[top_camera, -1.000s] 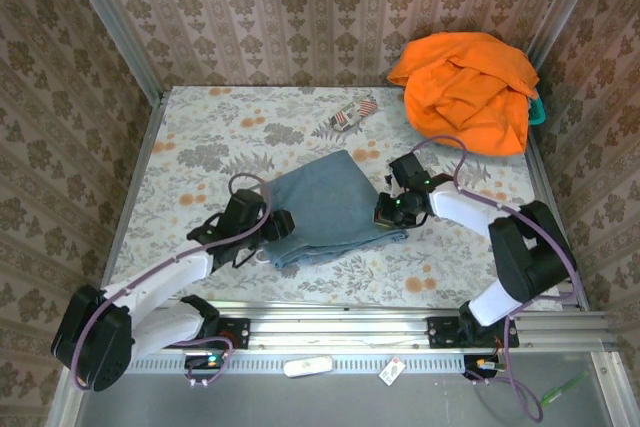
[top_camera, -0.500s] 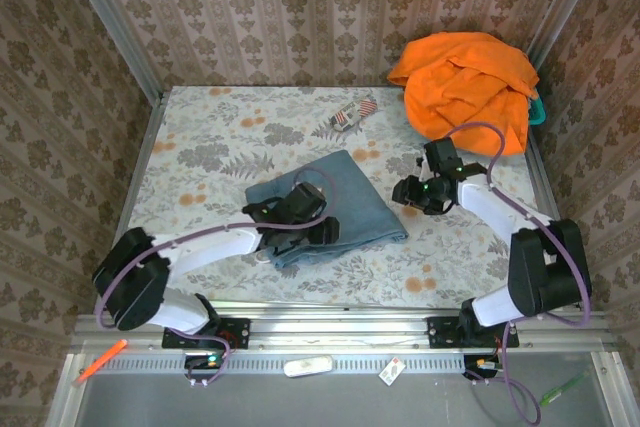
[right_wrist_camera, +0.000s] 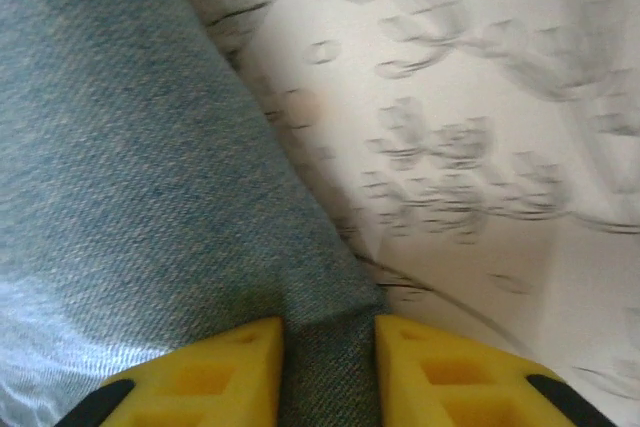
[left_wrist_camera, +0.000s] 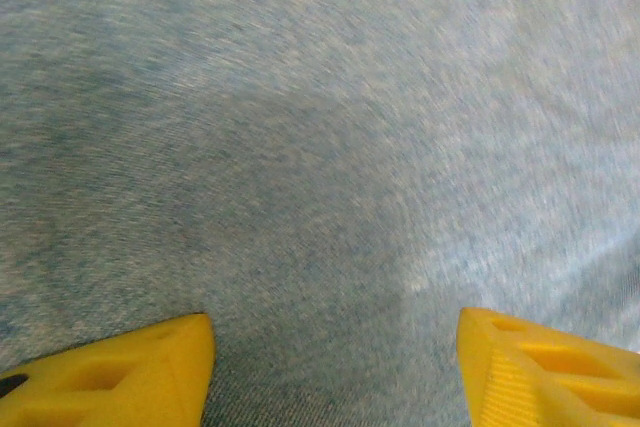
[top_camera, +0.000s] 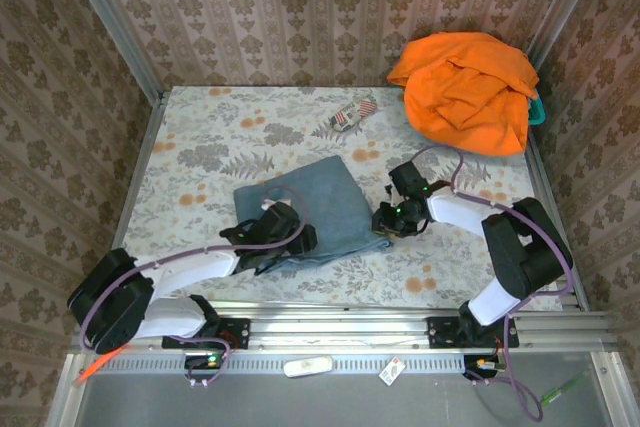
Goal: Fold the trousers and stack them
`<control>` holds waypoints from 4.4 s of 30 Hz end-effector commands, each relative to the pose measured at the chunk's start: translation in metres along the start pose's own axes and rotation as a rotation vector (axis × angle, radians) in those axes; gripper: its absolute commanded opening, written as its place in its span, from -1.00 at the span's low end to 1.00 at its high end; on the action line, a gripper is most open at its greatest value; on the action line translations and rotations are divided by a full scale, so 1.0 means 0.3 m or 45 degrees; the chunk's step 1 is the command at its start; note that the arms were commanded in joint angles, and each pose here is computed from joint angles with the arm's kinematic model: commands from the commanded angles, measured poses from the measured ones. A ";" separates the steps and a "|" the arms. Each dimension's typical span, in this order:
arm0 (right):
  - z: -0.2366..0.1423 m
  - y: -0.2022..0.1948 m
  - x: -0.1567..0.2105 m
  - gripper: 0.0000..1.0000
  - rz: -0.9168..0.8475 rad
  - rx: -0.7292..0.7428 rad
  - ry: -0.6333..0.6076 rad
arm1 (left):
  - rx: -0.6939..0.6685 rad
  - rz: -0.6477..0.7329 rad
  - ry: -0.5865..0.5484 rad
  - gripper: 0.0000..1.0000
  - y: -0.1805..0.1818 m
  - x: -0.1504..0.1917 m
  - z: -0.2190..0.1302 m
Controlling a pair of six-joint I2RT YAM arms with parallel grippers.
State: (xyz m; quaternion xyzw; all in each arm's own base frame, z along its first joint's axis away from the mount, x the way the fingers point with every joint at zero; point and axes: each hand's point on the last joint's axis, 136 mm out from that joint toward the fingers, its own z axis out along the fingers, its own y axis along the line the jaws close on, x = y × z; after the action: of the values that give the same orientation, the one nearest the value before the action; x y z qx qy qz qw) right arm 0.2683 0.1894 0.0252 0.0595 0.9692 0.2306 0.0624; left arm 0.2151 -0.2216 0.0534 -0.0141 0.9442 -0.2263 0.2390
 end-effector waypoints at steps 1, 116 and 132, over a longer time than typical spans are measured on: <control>0.043 0.118 0.019 -0.46 -0.010 -0.115 0.023 | -0.283 -0.068 0.081 0.31 0.268 0.035 -0.008; -0.840 0.171 -0.175 0.05 -0.037 -0.246 -0.828 | 0.021 -0.208 -0.513 0.94 0.256 -0.821 -0.349; -0.869 0.074 -0.195 0.19 -0.039 -0.270 -1.250 | 0.106 -0.069 -0.830 1.00 0.174 -0.478 -0.613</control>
State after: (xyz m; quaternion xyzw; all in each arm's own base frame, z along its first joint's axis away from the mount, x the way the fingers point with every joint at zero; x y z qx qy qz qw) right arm 0.2797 0.0963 0.2497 0.1282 0.8330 0.2793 0.4601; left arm 0.2658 -0.0922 0.2458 -0.0754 0.8038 -0.2867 0.5158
